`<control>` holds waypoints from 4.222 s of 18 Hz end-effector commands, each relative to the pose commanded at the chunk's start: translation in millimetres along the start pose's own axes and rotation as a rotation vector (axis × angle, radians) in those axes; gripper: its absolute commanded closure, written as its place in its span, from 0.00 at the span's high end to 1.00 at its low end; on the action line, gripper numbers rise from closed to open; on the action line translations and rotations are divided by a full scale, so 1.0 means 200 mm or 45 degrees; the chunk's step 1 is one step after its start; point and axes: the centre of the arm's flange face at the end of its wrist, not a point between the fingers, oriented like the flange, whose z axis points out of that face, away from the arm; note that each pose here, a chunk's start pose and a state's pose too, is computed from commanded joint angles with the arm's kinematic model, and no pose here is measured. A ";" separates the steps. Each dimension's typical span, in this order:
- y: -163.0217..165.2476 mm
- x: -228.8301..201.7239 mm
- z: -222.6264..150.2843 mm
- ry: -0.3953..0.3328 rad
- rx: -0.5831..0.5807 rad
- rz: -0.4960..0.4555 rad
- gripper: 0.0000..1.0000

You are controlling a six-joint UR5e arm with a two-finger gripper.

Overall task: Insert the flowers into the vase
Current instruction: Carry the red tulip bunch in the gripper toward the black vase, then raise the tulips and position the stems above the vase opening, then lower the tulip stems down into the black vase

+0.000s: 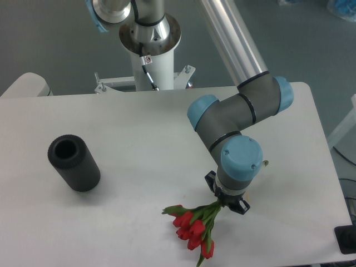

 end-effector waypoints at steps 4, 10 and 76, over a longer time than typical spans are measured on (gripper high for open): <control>-0.02 0.02 0.00 0.006 0.000 0.008 0.16; -0.16 0.15 -0.01 0.026 0.016 0.030 0.16; -0.56 1.30 -0.84 0.474 1.582 0.105 0.12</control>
